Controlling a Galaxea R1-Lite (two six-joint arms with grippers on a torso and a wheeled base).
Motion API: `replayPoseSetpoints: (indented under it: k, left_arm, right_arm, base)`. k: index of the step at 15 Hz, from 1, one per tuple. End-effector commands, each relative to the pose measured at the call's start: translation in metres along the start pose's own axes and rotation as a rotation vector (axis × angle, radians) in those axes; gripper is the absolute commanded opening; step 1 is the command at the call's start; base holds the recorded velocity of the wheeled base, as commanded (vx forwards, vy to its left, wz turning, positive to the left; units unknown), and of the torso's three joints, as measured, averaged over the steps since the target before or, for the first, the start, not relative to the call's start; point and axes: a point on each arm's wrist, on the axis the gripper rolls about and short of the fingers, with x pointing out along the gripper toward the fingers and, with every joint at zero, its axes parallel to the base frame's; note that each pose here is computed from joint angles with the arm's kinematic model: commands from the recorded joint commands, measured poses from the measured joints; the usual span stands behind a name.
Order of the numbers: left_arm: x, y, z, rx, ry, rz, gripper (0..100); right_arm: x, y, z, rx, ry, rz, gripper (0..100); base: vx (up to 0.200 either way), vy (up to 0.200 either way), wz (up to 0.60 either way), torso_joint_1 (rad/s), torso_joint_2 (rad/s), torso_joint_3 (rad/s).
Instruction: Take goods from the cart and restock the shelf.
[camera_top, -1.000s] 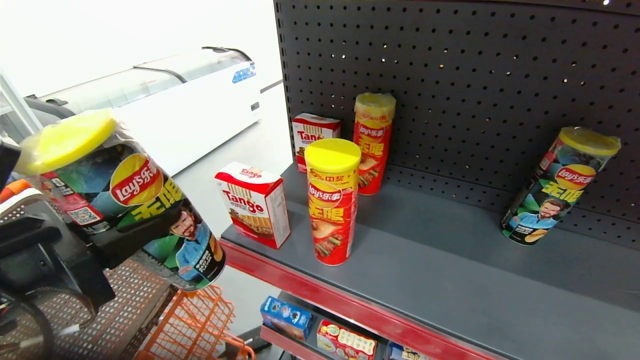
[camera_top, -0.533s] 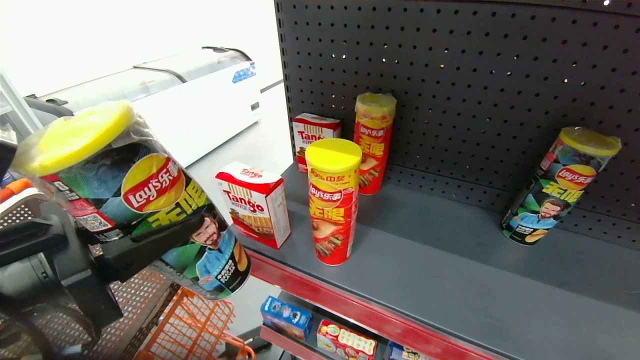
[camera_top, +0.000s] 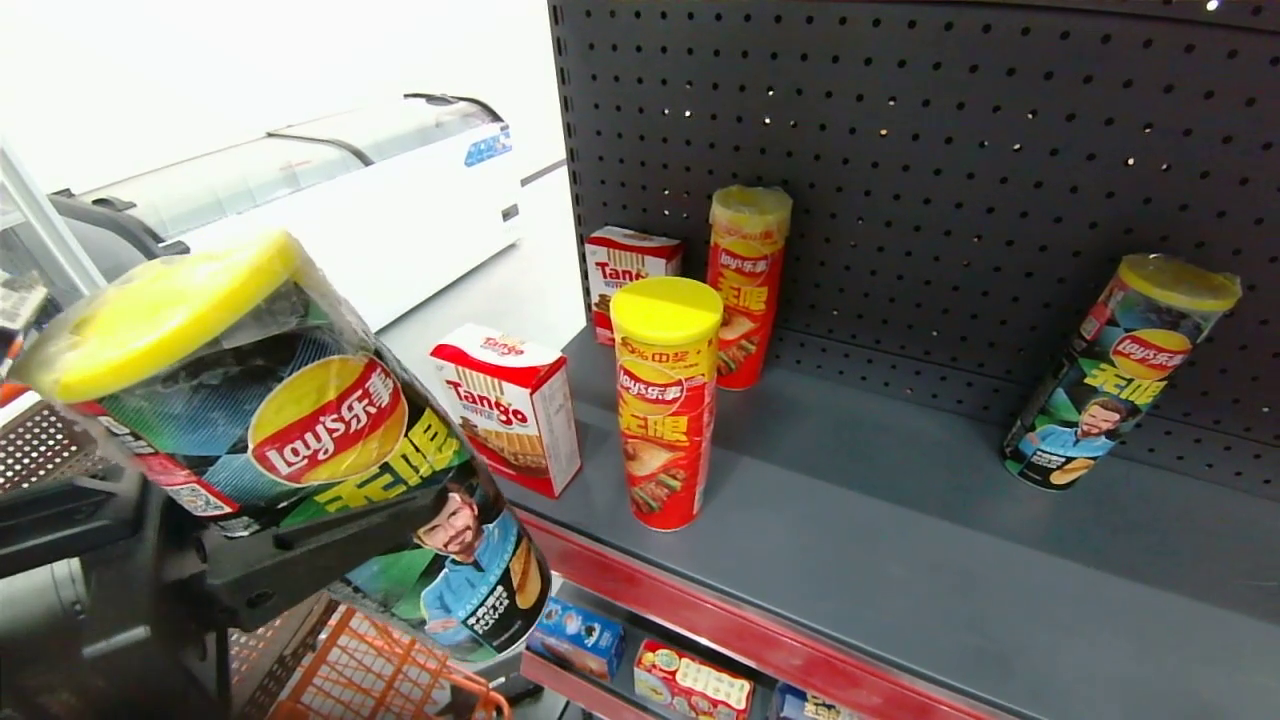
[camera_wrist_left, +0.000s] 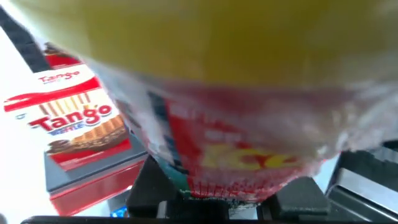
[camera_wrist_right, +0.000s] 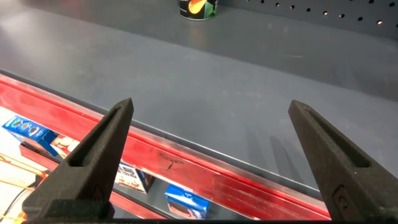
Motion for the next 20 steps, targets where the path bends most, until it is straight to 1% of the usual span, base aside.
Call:
replayPoseSetpoints:
  k: [1,2,5,6,11,20]
  left_arm:
    - [0.0005,-0.0006,-0.0013,-0.001,0.004,-0.027,0]
    - [0.0005,-0.0012,-0.0013,-0.001,0.003,-0.052,0]
    - [0.0004,-0.0025,-0.0012,-0.001,0.001,-0.113,0]
    - [0.0004,-0.0029,-0.0012,-0.001,0.001,-0.121,0]
    - [0.0012,-0.0018,-0.0010,-0.002,0.002,-0.118,0]
    - [-0.0003,-0.0034,-0.0021,-0.002,0.002,-0.125,0]
  right_arm:
    - [0.0001,0.0000,0.0001,0.000,0.001,-0.001,100]
    - [0.0001,0.0000,0.0001,0.000,0.000,0.002,100]
    - [0.0001,0.0000,0.0001,0.000,0.000,0.002,100]
    - [0.0001,0.0000,0.0001,0.000,0.000,0.002,100]
    - [0.0001,0.0000,0.0001,0.000,0.000,0.002,100]
    - [0.0001,0.0001,0.0001,0.000,0.001,0.000,100]
  base:
    - [0.000,0.000,0.00,0.000,0.00,0.000]
    - [0.000,0.000,0.00,0.000,0.00,0.000]
    - [0.000,0.000,-0.60,0.005,0.00,0.002]
    - [0.000,0.000,0.00,0.000,0.00,0.000]
    - [0.000,0.000,0.00,0.000,0.00,0.000]
    - [0.000,0.000,0.00,0.000,0.00,0.000]
